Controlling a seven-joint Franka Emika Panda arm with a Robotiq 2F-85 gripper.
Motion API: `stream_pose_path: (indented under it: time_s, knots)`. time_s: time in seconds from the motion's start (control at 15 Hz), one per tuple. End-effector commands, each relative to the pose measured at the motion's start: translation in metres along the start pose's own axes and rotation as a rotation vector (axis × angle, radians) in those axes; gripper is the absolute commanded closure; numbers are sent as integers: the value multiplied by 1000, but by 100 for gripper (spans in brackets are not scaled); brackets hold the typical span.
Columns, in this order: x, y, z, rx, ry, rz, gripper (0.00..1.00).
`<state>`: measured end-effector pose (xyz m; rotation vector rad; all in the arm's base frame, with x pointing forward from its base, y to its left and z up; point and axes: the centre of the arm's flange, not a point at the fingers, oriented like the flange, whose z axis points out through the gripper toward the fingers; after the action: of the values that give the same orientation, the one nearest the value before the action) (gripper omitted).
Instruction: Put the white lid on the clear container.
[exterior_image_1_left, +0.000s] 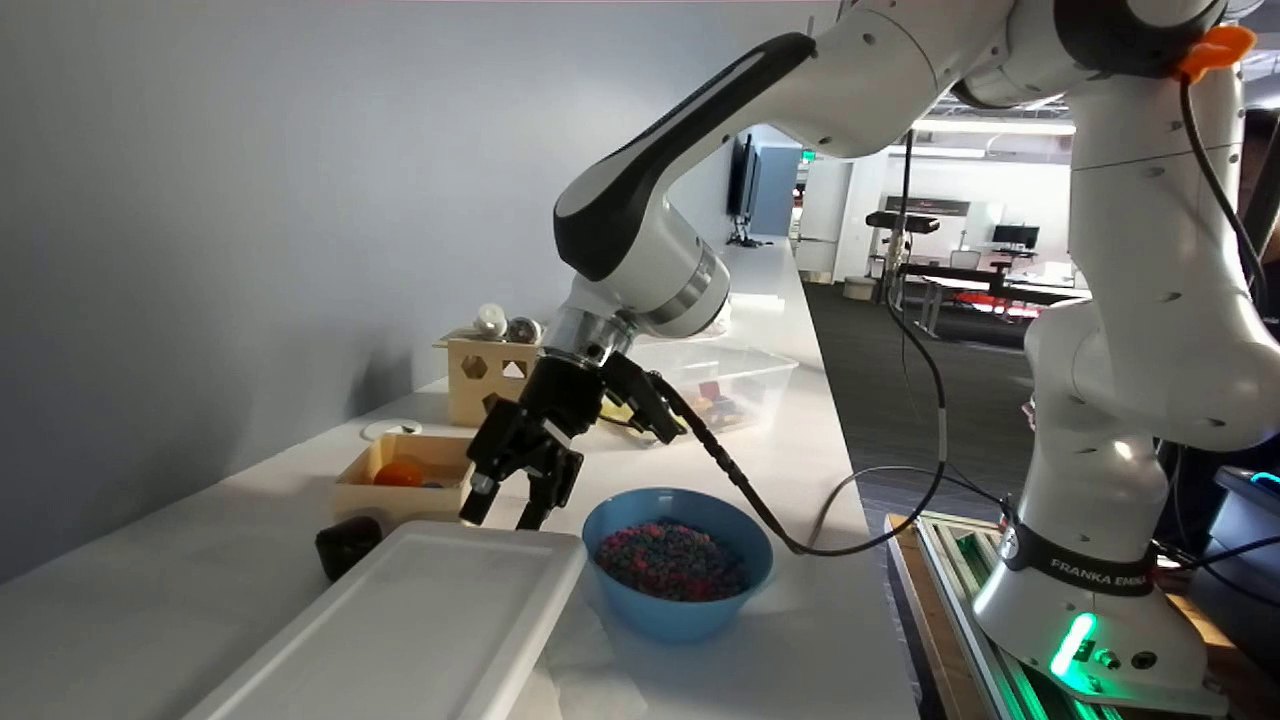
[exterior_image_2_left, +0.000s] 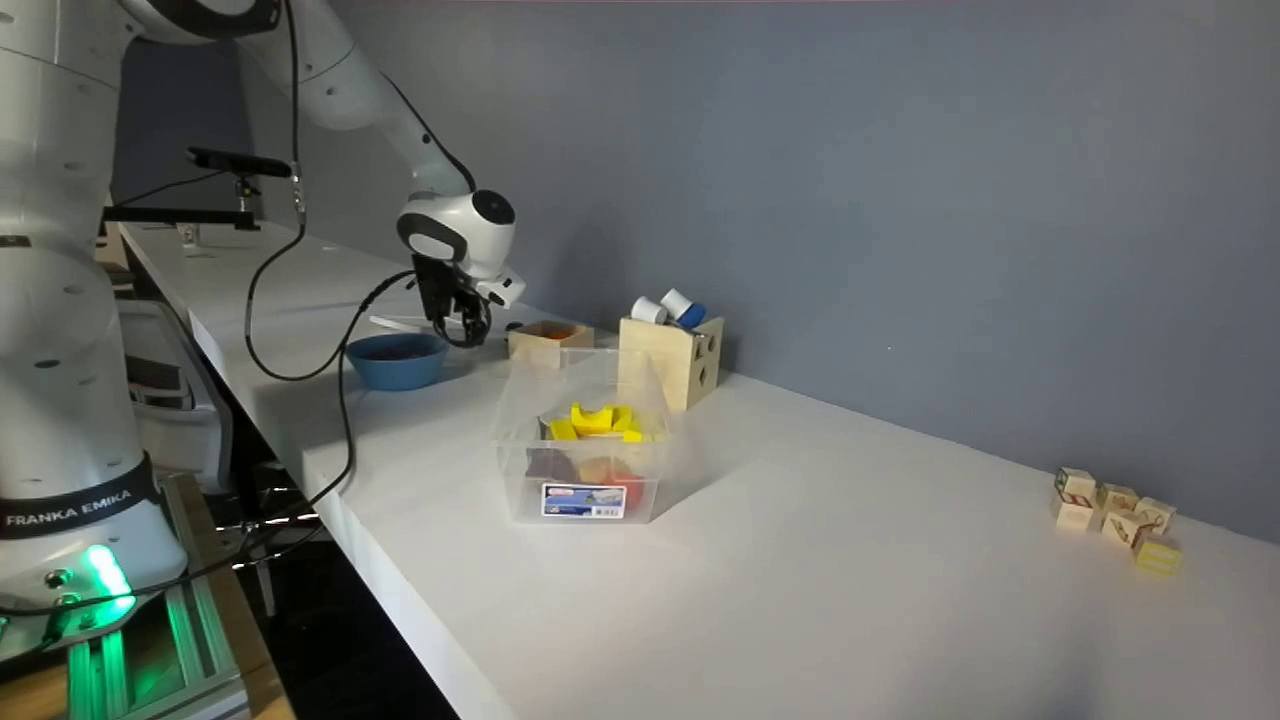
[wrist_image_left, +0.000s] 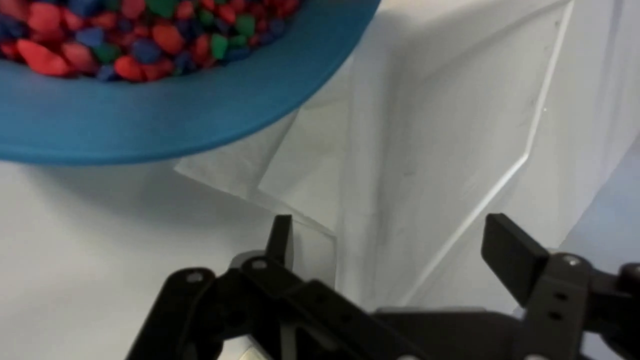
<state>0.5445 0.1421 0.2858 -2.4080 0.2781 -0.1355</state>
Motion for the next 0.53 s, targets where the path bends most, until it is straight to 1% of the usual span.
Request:
stream_pose_path:
  time_s: [0.0, 0.13, 0.47]
  knots:
    - [11, -5, 23, 51, 51, -6, 34]
    - [13, -8, 27, 64, 61, -8, 50]
    - [18, -11, 28, 87, 80, -12, 84]
